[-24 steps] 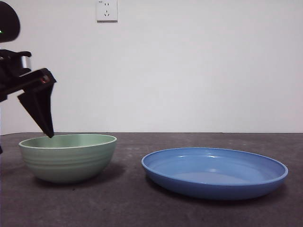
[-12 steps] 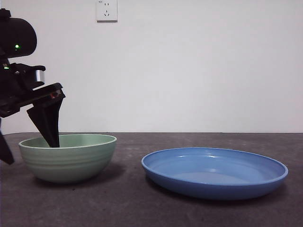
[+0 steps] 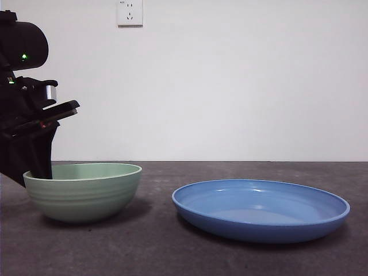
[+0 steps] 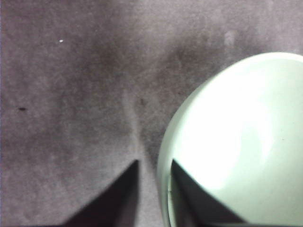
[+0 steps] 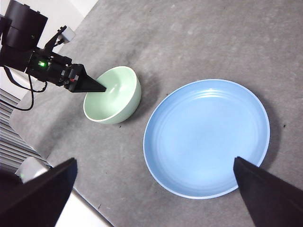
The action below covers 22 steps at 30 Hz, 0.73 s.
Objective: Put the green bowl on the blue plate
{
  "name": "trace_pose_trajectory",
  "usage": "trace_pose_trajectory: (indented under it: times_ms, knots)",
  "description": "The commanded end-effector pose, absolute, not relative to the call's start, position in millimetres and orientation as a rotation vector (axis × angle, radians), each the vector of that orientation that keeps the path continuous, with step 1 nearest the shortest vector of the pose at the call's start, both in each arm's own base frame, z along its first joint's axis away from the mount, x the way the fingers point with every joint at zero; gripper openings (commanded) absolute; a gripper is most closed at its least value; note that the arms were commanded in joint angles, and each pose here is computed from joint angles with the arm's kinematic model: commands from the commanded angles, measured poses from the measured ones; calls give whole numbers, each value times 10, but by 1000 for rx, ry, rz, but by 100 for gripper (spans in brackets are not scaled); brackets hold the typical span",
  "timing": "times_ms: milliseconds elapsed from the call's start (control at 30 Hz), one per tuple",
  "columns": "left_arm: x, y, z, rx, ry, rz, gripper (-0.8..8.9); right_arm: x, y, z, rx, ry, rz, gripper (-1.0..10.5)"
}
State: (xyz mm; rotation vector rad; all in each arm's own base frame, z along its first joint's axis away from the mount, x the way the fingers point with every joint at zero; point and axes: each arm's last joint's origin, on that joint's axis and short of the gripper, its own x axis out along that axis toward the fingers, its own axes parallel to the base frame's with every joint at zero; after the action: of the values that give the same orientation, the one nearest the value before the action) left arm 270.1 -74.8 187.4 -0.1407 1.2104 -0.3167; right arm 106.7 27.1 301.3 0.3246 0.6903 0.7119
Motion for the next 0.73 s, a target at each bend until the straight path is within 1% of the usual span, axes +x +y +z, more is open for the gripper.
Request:
trace_pose_trajectory:
  times_ms: [33,267,400,567,733]
  knots:
    - [2753,-767,1883,-138,1205,-314,15,1074,274,3055,318,671,719,588]
    - [2804,-793,2004,-136,1188,-321,15,1074,274,3055,318,671,720,588]
    - [2837,-874,2178,-119,1185,-345,15,1075,274,3055,318,670,720,588]
    - [2903,-1045,2437,-94,1176,-388,15,1075,274,3055,317,670,719,588]
    - [3027,-1337,2633,-60,1188,-444,15,1075,274,3055,317,670,719,588]
